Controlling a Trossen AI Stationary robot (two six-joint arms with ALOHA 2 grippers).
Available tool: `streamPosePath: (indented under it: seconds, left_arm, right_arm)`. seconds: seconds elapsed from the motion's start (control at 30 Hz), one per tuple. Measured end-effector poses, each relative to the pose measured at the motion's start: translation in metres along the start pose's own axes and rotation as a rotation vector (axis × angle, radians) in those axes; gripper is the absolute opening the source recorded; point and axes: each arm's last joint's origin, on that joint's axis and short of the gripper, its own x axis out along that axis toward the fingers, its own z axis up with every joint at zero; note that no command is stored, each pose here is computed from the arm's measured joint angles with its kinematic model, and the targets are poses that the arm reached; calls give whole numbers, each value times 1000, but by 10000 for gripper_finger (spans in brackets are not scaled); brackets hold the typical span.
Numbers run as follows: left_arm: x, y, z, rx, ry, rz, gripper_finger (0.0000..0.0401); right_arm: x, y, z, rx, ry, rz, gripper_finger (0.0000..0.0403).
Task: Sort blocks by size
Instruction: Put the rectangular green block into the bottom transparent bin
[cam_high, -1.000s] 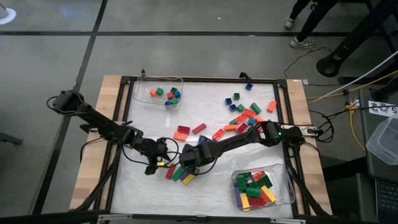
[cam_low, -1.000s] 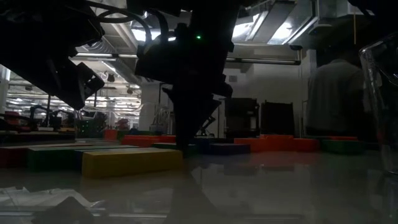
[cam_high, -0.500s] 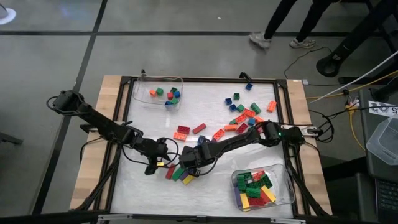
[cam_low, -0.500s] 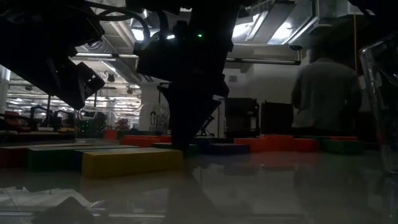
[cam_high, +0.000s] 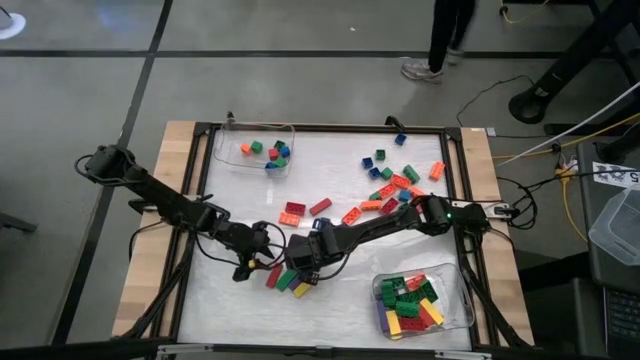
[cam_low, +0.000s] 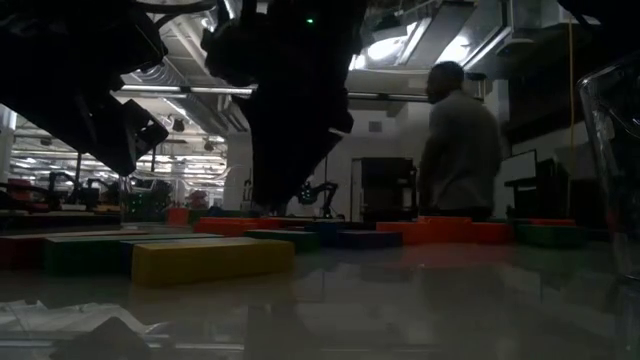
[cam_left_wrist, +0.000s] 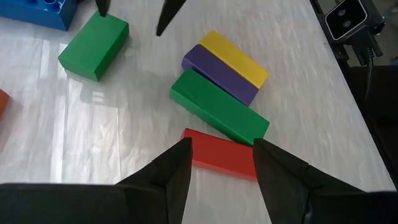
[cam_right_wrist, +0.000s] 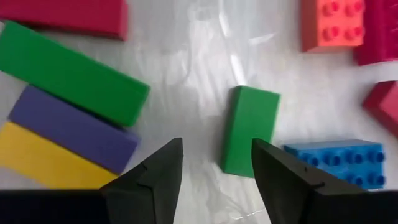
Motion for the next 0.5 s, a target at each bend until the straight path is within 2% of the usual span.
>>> streamPosePath:
  seconds: [0.2, 0.5]
  left_arm:
    - [0, 0, 0, 0, 0, 0, 159]
    - [0, 0, 0, -3, 0, 3, 159]
  right_arm:
    - [12, -7, -6, -3, -7, -94, 191]
    - [29, -25, 0, 55, 22, -18, 191]
